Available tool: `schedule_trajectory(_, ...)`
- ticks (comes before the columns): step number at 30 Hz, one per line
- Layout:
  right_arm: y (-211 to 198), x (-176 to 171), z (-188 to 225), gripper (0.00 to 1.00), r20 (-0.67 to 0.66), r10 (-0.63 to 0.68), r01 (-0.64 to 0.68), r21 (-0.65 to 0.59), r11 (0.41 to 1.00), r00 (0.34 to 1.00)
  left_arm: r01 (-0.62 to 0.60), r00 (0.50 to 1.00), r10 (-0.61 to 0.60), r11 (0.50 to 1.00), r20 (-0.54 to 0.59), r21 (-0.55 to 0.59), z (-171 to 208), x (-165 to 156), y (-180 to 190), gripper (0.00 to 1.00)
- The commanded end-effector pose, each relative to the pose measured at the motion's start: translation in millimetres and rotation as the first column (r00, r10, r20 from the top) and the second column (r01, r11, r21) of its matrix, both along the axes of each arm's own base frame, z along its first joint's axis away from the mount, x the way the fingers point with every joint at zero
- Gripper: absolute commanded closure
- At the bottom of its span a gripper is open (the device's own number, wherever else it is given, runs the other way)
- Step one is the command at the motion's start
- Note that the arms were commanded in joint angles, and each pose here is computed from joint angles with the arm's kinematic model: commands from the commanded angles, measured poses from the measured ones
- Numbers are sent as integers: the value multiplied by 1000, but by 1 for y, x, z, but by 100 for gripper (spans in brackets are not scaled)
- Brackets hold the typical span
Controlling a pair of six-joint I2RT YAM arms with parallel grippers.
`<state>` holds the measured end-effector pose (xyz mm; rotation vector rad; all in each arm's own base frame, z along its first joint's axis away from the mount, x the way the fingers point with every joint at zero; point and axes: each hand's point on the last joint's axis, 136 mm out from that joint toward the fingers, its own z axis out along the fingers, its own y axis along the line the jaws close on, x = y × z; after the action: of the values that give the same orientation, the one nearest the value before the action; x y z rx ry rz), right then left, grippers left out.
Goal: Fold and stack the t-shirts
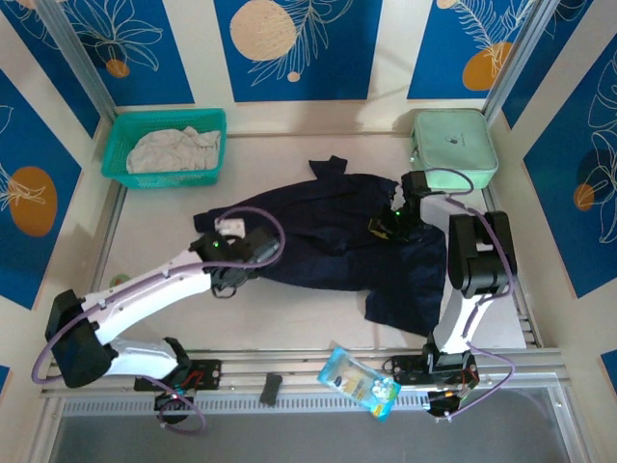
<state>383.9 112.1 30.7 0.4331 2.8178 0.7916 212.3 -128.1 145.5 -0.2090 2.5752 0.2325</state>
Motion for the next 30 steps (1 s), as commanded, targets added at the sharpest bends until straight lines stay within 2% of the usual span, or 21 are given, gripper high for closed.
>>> schedule_trajectory(1,7,13,-1,80,-29,-29,30,47,998,999,-132,990,130,991,-48,-33,-17,-22,14,100)
schedule_trajectory(5,-12,30,2,82,-59,-98,104,108,989,993,-141,988,143,990,-54,26,-18,-21,18,100)
schedule_trajectory(9,-45,41,-6,82,-113,-156,162,40,986,981,-149,986,153,987,-73,56,-22,-21,18,100)
schedule_trajectory(16,-104,41,-12,83,-131,-300,305,19,952,945,-207,973,205,978,-110,-3,-33,-46,36,100)
schedule_trajectory(19,-113,47,-1,84,-104,-303,307,26,951,947,-217,969,210,975,-127,-45,-40,-54,38,100)
schedule_trajectory(22,-87,51,21,85,-34,-175,175,-2,985,984,-209,971,198,975,-137,-70,-45,-53,31,100)
schedule_trajectory(25,-37,49,40,84,43,44,-41,-74,996,998,-188,973,174,979,-151,-80,-51,-49,18,100)
schedule_trajectory(30,42,46,32,82,39,380,-367,-181,912,924,-151,977,137,986,-161,-76,-58,-41,-1,100)
